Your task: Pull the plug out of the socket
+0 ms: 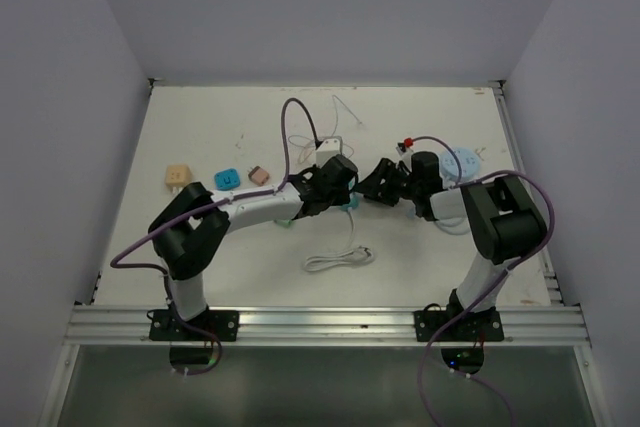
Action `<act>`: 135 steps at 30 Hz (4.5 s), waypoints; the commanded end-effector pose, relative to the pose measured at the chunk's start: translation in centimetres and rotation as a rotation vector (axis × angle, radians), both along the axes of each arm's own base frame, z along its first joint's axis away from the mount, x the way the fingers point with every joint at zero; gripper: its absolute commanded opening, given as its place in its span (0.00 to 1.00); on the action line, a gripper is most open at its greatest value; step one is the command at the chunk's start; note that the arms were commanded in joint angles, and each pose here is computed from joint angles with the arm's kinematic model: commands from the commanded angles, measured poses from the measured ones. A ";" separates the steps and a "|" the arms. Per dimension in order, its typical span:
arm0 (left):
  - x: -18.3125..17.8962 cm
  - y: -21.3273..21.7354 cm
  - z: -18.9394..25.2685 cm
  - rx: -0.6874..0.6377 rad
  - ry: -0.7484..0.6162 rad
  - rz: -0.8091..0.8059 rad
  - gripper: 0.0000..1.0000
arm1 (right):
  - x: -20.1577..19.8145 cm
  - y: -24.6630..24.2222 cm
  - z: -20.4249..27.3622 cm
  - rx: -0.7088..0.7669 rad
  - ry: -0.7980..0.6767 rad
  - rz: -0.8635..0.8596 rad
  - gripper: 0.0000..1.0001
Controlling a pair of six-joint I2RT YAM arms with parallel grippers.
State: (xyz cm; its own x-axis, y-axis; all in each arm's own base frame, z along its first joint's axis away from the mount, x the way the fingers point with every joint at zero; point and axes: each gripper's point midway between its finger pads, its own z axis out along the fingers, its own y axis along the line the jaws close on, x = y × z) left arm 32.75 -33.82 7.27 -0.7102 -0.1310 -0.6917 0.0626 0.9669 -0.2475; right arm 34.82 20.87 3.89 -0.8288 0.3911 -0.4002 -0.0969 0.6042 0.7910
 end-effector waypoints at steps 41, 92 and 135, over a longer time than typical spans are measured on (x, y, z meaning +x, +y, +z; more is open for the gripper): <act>-1.1 2.2 10.1 -0.558 -0.262 0.092 0.00 | 0.8 -2.1 -3.1 -0.332 0.019 -0.051 0.00; 3.5 14.3 4.8 -0.248 -0.133 0.223 0.79 | 0.6 -1.1 -2.1 -0.309 -0.015 -0.016 0.00; 7.1 0.0 1.6 -0.159 0.071 -0.141 0.81 | 0.6 -0.6 -1.6 -0.361 -0.060 0.011 0.00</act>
